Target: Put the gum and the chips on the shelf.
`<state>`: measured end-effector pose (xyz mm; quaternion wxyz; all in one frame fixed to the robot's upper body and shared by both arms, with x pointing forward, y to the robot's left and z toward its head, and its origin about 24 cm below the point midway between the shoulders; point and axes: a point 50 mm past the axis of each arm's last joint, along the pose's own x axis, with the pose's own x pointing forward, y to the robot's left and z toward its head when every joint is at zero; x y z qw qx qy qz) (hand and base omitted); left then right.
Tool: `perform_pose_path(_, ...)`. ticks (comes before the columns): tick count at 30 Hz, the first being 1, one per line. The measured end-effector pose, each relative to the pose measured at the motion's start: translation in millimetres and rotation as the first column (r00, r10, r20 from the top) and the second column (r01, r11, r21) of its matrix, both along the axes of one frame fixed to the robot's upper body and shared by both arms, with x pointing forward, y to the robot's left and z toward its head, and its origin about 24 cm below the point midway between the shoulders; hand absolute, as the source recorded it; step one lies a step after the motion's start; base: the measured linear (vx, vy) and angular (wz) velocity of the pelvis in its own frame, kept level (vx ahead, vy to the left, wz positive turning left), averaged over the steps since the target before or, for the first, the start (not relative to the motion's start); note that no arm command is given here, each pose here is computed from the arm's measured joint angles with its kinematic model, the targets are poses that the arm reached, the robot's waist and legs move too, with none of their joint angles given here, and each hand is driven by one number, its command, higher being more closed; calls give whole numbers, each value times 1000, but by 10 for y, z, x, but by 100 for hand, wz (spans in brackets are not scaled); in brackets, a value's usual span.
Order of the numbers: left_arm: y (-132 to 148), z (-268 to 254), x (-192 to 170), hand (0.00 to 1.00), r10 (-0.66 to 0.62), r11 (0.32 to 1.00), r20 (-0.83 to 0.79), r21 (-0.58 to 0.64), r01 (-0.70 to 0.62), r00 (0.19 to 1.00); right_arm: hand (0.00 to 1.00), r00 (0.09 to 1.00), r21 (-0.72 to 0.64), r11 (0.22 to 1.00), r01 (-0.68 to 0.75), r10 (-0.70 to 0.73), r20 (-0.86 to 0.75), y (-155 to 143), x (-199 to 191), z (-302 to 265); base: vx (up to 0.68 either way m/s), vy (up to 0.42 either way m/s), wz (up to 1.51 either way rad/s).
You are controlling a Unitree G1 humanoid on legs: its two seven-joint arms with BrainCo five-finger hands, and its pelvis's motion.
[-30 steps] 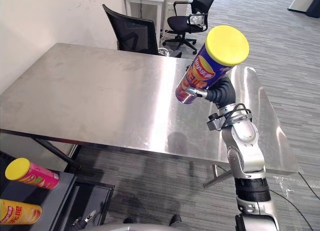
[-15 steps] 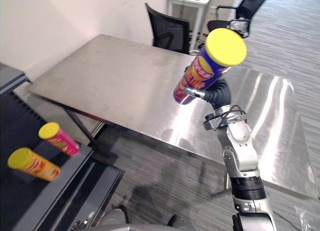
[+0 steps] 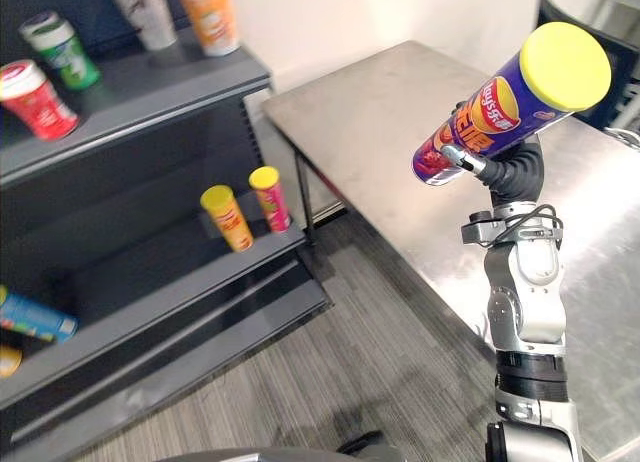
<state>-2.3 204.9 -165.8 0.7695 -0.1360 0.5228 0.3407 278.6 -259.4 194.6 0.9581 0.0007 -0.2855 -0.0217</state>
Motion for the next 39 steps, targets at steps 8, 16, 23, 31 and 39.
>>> perform_pose_path(8, 115, 24, -62, 0, -20, 999, -23, 32, 21, 1000, 100, 999, 75, 997, 35, -33, -31, 92, 45, -174, -118, 179, 21)
perform_pose_path(16, 115, 31, -162, 0, -20, 999, -44, 28, 21, 999, 100, 996, 23, 997, 67, -66, -53, 15, -53, -295, -38, 43, 4)
perform_pose_path(23, 84, 27, -146, 0, -17, 1000, -21, 1, 17, 1000, 100, 999, -39, 998, -50, 49, -24, 158, -28, -258, 82, -16, 6)
perform_pose_path(31, 130, 51, 25, 0, -9, 1000, 32, 20, 9, 999, 100, 910, -151, 898, -413, 402, -99, 792, 59, -358, 75, 44, 35)
perform_pose_path(39, 166, 51, 120, 0, -97, 995, -1, 17, 97, 995, 100, 881, -83, 880, -467, 455, -130, 1013, -71, -578, 79, 50, 106)
